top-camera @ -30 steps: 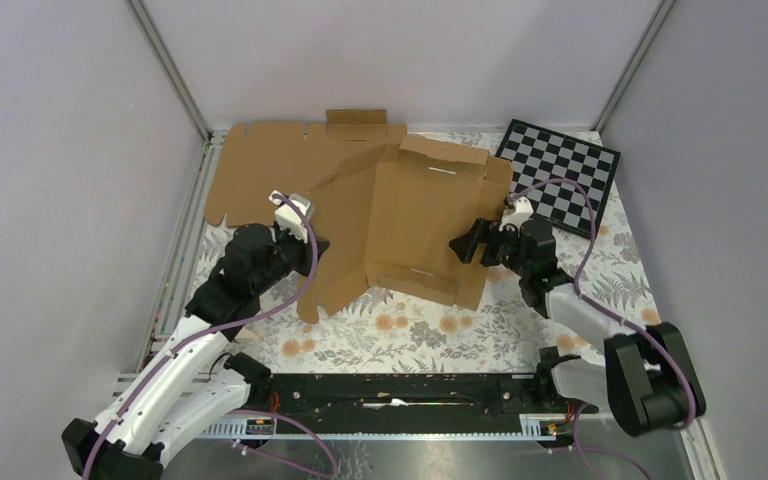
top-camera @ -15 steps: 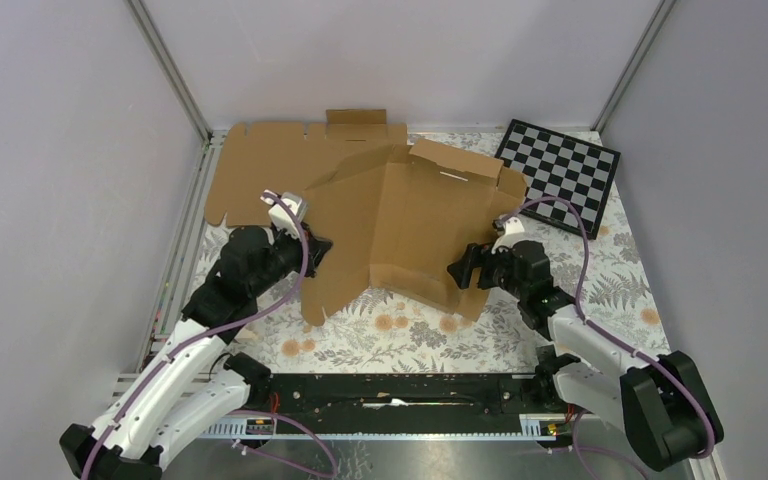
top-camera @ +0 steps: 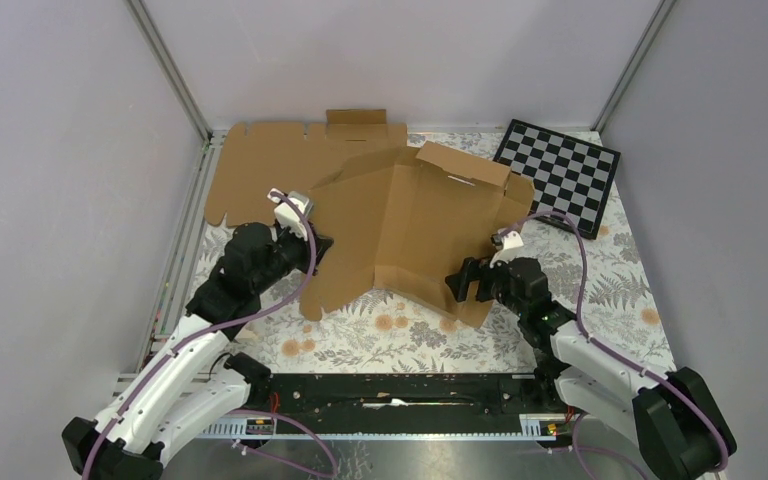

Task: Fold the paper box

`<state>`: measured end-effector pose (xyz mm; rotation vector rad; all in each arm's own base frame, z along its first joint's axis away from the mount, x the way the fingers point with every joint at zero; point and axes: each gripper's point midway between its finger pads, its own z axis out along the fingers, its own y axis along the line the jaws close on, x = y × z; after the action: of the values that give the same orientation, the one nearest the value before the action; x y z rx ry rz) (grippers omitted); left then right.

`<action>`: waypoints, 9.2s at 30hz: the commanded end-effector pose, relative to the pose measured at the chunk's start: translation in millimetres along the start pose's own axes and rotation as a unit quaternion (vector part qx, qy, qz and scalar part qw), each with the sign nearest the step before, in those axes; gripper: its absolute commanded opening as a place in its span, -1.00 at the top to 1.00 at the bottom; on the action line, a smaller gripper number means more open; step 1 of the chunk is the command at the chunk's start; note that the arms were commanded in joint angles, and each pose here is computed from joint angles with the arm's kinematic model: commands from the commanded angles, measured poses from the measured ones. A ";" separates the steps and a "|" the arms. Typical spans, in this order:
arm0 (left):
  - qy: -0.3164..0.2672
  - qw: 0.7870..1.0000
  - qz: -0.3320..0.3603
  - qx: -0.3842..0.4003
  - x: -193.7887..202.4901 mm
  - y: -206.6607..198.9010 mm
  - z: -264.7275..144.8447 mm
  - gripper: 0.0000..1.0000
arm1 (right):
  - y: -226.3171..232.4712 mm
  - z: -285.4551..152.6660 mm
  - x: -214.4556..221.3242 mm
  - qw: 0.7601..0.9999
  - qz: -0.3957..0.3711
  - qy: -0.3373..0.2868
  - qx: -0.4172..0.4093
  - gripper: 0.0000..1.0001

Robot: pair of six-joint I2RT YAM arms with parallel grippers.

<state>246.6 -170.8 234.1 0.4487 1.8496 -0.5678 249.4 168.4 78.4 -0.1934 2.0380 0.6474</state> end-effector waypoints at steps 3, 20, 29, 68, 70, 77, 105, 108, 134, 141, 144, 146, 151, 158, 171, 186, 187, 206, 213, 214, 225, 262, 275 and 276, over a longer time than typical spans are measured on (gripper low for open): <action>-0.049 0.998 0.043 0.020 -24.2 -7.2 -5.4 1.00 | 1.1 -5.8 -17.6 0.999 0.012 -0.051 0.006 -0.99; -0.058 0.997 0.043 0.034 -25.6 -12.1 -5.1 1.00 | 12.5 -12.9 11.8 0.998 0.057 0.008 -0.024 -0.99; -0.072 0.997 -0.022 -0.019 -36.2 1.7 -7.2 1.00 | 13.4 -6.0 20.3 0.998 0.020 0.066 0.010 -0.99; -0.110 0.992 -0.053 -0.016 -54.3 -1.7 -12.3 1.00 | 57.7 -2.5 29.7 0.987 -0.112 0.102 -0.055 -0.99; -0.113 0.992 -0.059 -0.014 -57.9 -3.2 -13.5 1.00 | 63.4 -3.8 31.4 0.985 -0.125 0.098 -0.069 -0.99; -0.107 0.991 -0.083 0.017 -72.9 -18.2 -19.2 1.00 | 65.3 1.7 35.9 0.982 -0.144 0.104 -0.059 -0.99; -0.049 0.994 -0.058 0.078 -53.1 -38.7 -14.1 1.00 | 55.3 22.5 -3.6 0.999 -0.027 0.035 0.029 -0.99; -0.044 0.995 -0.053 0.076 -51.4 -37.6 -14.8 1.00 | 56.8 23.1 -0.1 0.999 -0.025 0.042 0.024 -0.99; 0.005 0.998 0.030 0.050 -29.1 -21.3 -12.5 1.00 | 30.6 1.0 49.2 0.989 0.049 0.116 0.076 -0.99; 0.007 0.998 0.034 0.049 -28.0 -20.5 -11.8 1.00 | 22.1 -5.9 60.7 0.986 0.048 0.133 0.091 -0.99; 0.006 0.998 0.038 0.050 -27.3 -20.5 -11.7 1.00 | 11.1 -11.7 58.6 0.983 0.045 0.128 0.121 -0.99; 0.006 0.998 0.041 0.049 -26.4 -19.5 -10.7 1.00 | -6.6 -18.7 53.7 0.977 0.046 0.116 0.175 -0.99; 0.010 0.998 0.046 0.037 -24.9 -14.4 -7.3 1.00 | -35.3 -36.3 32.3 0.962 0.024 0.078 0.262 -0.99; 0.009 0.998 0.054 0.029 -26.1 -11.0 -7.3 1.00 | -45.5 -50.7 2.6 0.953 0.024 0.040 0.301 -0.99; 0.010 0.998 0.058 0.018 -23.7 -6.8 -8.9 1.00 | -36.4 -48.3 -47.3 0.973 0.062 0.029 0.221 -0.99; 0.002 0.998 0.063 0.020 -22.7 -7.6 -14.8 1.00 | -56.5 -13.5 -24.9 0.978 0.111 0.043 0.168 -0.99; 0.002 0.998 0.064 0.023 -22.0 -8.7 -15.5 1.00 | -57.1 -10.5 -20.3 0.979 0.104 0.057 0.166 -0.99; -0.031 0.999 0.008 0.038 -25.8 -17.4 -9.8 1.00 | -10.4 6.5 -42.8 0.997 0.053 0.048 0.020 -0.24; -0.038 0.999 -0.022 0.016 -22.9 -10.3 -5.0 1.00 | -10.6 -1.3 -51.9 0.999 0.037 0.015 0.021 0.55; -0.041 0.999 -0.026 0.011 -22.9 -8.9 -4.9 0.98 | -10.2 -2.5 -52.7 0.999 0.032 0.013 0.020 0.68; -0.071 0.996 -0.055 0.011 -34.0 -10.4 -6.7 0.16 | -8.4 -15.2 -57.4 1.000 -0.009 -0.009 0.013 1.00; -0.093 0.995 -0.004 0.042 -76.9 -25.5 -24.7 1.00 | 7.5 -16.7 -57.7 1.000 0.003 -0.013 -0.027 -0.41; -0.116 0.990 -0.009 0.076 -70.4 -36.9 -33.2 1.00 | 10.6 11.4 -8.1 0.997 -0.004 0.081 0.009 -0.73; -0.123 0.989 -0.013 0.079 -71.6 -38.1 -33.8 1.00 | 12.5 11.8 -10.6 0.997 -0.003 0.077 0.010 -0.68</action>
<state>227.8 -177.1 293.5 0.4385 1.7055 -0.6870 247.3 174.2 67.3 -0.2446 2.2543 0.6636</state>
